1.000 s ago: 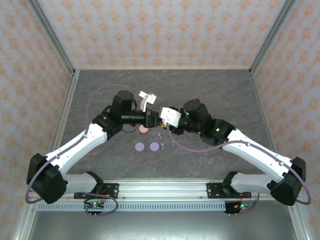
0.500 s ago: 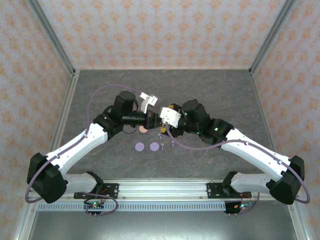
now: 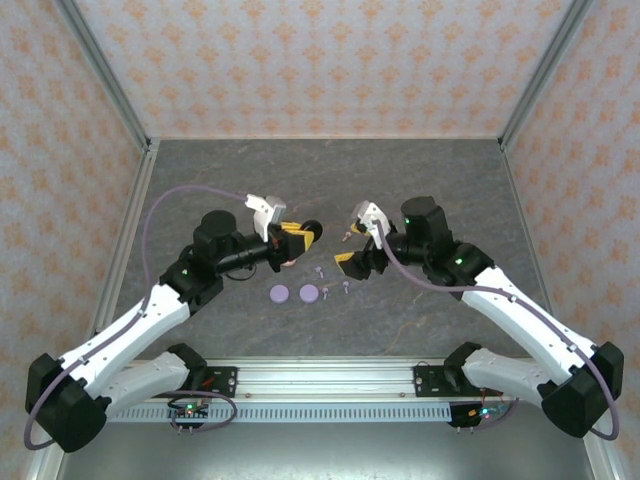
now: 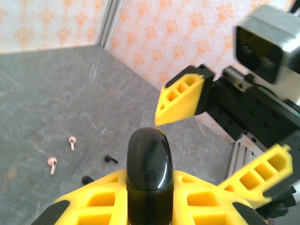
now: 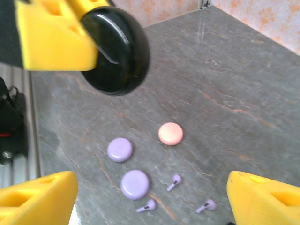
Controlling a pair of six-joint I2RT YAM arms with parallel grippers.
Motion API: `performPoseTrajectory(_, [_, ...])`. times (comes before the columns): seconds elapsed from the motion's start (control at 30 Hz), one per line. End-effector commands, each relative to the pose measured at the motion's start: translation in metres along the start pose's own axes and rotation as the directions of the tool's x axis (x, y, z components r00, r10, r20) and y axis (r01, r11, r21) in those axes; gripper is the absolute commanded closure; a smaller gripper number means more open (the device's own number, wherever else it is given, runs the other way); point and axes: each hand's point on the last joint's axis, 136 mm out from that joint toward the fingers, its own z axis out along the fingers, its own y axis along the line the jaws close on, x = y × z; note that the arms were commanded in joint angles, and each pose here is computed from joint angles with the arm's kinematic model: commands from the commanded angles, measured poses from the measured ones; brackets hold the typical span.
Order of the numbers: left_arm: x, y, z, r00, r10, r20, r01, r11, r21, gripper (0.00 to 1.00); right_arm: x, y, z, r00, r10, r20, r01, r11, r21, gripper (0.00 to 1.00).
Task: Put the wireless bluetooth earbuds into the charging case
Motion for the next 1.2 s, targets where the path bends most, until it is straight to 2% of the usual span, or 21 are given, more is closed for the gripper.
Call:
performPoseTrajectory(0.0, [-0.031,-0.019,-0.012,0.964,0.207,0.169,-0.215,0.976,0.03,1.0,-0.035,0.013,-0.005,0.982,0.088,0.166,-0.07,0.991,-0.115,0.17])
performPoseTrajectory(0.1, [-0.026,-0.025,-0.016,0.945,0.276,0.174,-0.288,0.957,0.045,1.0,-0.053,0.012,-0.007,0.966,0.101,0.24,-0.072,0.989,-0.126,0.19])
performPoseTrajectory(0.23, [-0.021,-0.028,-0.019,0.928,0.332,0.168,-0.345,0.937,0.054,1.0,-0.069,0.025,-0.008,0.955,0.091,0.283,-0.028,0.976,-0.217,0.23])
performPoseTrajectory(0.47, [-0.015,-0.042,-0.026,0.896,0.418,0.151,-0.436,0.893,0.109,1.0,-0.075,0.052,-0.012,0.974,0.014,0.224,0.074,0.923,-0.377,0.38])
performPoseTrajectory(0.7, [-0.013,-0.047,-0.027,0.89,0.432,0.146,-0.45,0.883,0.133,1.0,-0.082,0.062,-0.008,0.982,-0.007,0.187,0.096,0.876,-0.473,0.45])
performPoseTrajectory(0.9, [-0.013,-0.047,-0.027,0.892,0.428,0.144,-0.446,0.885,0.135,1.0,-0.074,0.07,0.004,0.989,-0.032,0.141,0.1,0.854,-0.51,0.49])
performPoseTrajectory(1.17, [-0.012,-0.047,-0.026,0.896,0.424,0.134,-0.441,0.887,0.139,1.0,-0.074,0.072,0.006,0.99,-0.047,0.135,0.11,0.855,-0.506,0.64])
